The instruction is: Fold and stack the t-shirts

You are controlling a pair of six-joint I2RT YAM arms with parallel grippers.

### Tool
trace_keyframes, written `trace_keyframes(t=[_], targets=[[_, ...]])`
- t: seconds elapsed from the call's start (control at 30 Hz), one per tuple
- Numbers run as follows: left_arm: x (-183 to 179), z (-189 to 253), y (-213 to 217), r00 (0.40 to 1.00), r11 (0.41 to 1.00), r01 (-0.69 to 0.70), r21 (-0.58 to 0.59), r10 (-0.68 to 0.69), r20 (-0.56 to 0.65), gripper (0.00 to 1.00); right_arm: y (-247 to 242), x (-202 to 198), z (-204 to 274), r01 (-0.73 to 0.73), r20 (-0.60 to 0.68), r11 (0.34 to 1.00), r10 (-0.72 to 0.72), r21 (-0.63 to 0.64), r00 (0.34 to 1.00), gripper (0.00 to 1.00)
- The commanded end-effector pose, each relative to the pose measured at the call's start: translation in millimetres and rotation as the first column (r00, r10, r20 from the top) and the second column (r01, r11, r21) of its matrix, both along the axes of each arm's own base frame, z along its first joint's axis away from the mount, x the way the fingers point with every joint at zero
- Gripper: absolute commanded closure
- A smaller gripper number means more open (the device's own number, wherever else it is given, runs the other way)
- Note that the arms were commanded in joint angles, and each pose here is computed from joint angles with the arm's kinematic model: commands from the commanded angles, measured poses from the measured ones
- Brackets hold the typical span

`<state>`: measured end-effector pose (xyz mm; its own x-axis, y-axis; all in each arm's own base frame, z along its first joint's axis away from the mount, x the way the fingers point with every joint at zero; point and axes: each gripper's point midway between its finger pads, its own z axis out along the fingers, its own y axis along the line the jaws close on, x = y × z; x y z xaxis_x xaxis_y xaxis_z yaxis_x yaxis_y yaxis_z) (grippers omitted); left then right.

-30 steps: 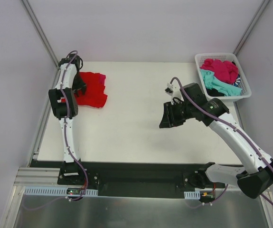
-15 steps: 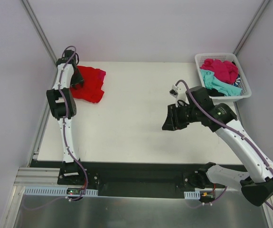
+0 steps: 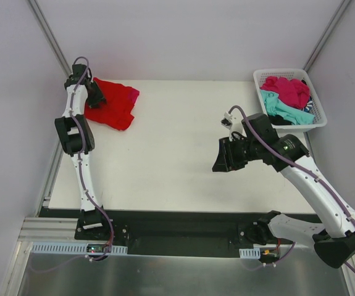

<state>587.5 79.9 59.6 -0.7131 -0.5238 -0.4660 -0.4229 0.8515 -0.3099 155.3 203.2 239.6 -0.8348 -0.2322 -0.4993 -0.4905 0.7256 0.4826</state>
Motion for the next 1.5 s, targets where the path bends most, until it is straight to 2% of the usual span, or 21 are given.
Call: trace_keyframes(t=[0.0,0.07,0.13,0.33,0.43,0.57,0.67,0.73,0.8,0.9,0.93,1.03,1.13,1.17,1.27,1.4,1.47], targets=[[5,-1,-8,0.999,0.997,0.008,-0.079,-0.005,0.032,0.61,-1,-3,-2,0.014,-0.029,1.0,-0.014,-0.011,0.999,0.65],[7,22,-17,0.996,0.995,0.029,-0.094,-0.021,0.087,0.62,3,-2,-2,0.012,-0.034,1.0,-0.012,-0.002,0.999,0.65],[1,23,-24,0.996,0.995,0.034,-0.093,-0.026,0.086,0.62,6,0,-1,0.013,-0.033,1.0,-0.013,0.011,0.999,0.65],[-9,66,-35,0.989,0.997,0.057,-0.055,-0.049,0.143,0.61,16,0,0,-0.012,-0.03,1.0,0.013,0.024,0.999,0.65],[-11,101,-32,0.978,0.998,0.059,-0.021,-0.053,0.203,0.6,20,-1,-6,-0.03,-0.032,0.999,0.031,0.014,0.999,0.65],[-17,170,-36,0.941,0.997,0.08,0.007,-0.078,0.328,0.59,24,-4,-12,-0.045,-0.021,0.999,0.045,0.006,0.999,0.65],[-33,201,-52,0.925,0.992,0.109,-0.058,-0.08,0.37,0.58,22,1,-19,-0.021,-0.003,1.0,0.021,-0.017,1.0,0.65],[-47,209,-74,0.927,0.976,0.144,-0.161,-0.076,0.367,0.58,21,8,-23,0.002,0.011,0.999,-0.002,-0.039,1.0,0.65],[-72,204,-96,0.945,0.959,0.146,-0.244,-0.062,0.323,0.58,23,20,-31,0.033,0.012,0.997,-0.032,-0.07,0.999,0.65],[-116,185,-135,0.964,0.924,0.191,-0.331,-0.112,0.243,0.58,37,41,-40,0.039,0.01,0.994,-0.038,-0.104,0.999,0.65],[-130,179,-160,0.96,0.909,0.237,-0.342,-0.166,0.224,0.58,44,49,-39,0.039,0.015,0.994,-0.037,-0.104,0.999,0.66],[-190,147,-198,0.962,0.886,0.274,-0.374,-0.248,0.118,0.57,59,68,-54,0.022,-0.004,0.991,-0.023,-0.134,1.0,0.66],[-226,122,-192,0.977,0.916,0.209,-0.344,-0.211,0.031,0.57,61,84,-73,0.032,-0.021,0.98,-0.037,-0.195,0.999,0.68],[-241,113,-179,0.985,0.943,0.169,-0.286,-0.175,0.003,0.56,59,93,-73,0.056,-0.016,0.976,-0.061,-0.208,0.998,0.68],[-270,101,-157,0.988,0.976,0.129,-0.174,-0.142,-0.066,0.56,45,108,-86,0.134,-0.045,0.954,-0.152,-0.27,0.987,0.67],[-288,104,-164,0.978,0.964,0.169,-0.206,-0.19,-0.086,0.54,18,115,-111,0.219,-0.051,0.882,-0.263,-0.418,0.963,0.69],[-294,102,-163,0.977,0.963,0.174,-0.205,-0.195,-0.087,0.54,12,113,-121,0.239,-0.076,0.859,-0.304,-0.453,0.95,0.75]])
